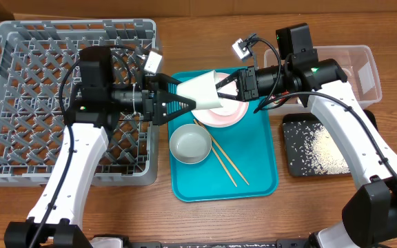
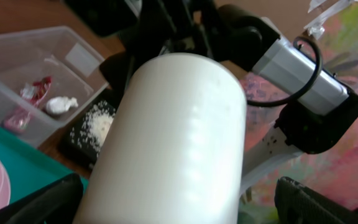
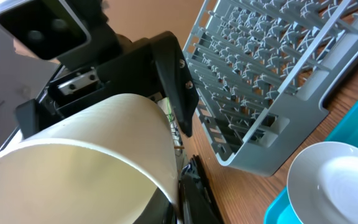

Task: Sort waste into correct bins and load items into the dishwasher
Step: 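Hand the paper cup from the right gripper to the left gripper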

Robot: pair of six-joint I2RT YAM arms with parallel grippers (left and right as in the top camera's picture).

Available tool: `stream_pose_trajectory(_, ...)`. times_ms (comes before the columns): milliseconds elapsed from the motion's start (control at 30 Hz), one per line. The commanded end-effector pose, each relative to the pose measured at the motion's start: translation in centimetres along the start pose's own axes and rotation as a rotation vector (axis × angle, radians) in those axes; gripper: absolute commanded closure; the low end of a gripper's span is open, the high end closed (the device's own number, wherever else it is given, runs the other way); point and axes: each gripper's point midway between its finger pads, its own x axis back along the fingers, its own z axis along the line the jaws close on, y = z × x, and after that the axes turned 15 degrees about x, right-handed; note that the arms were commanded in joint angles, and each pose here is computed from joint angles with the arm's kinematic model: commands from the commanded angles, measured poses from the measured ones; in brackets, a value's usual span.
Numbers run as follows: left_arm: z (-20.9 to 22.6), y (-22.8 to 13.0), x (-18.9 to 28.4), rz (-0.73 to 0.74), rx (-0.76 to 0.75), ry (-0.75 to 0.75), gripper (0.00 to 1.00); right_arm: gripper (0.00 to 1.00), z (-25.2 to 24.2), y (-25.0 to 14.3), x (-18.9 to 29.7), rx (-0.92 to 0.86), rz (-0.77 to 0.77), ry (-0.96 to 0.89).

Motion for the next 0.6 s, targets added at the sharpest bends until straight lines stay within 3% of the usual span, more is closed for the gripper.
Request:
stream_pose_trajectory(0,-1.1,0.1,-1.4,0.03,0.023,-0.023,0.0,0.96,1.2,0.4,0.0,0.03,-0.004,0.037)
stream_pose_trajectory(133,-1.0,0.2,-2.4,0.031,0.009,-0.006,0.01,0.96,1.5,0.6,0.0,0.045,-0.009,0.052)
stream_pose_trajectory(333,-0.9,0.2,-2.5,0.026,0.008,0.004,0.19,0.96,1.5,0.7,0.0,0.055,-0.013,0.055)
stream_pose_trajectory(567,-0.2,0.7,-2.5,-0.002,0.007,0.041,0.31,0.96,1.5,0.7,0.0,0.051,-0.012,0.055)
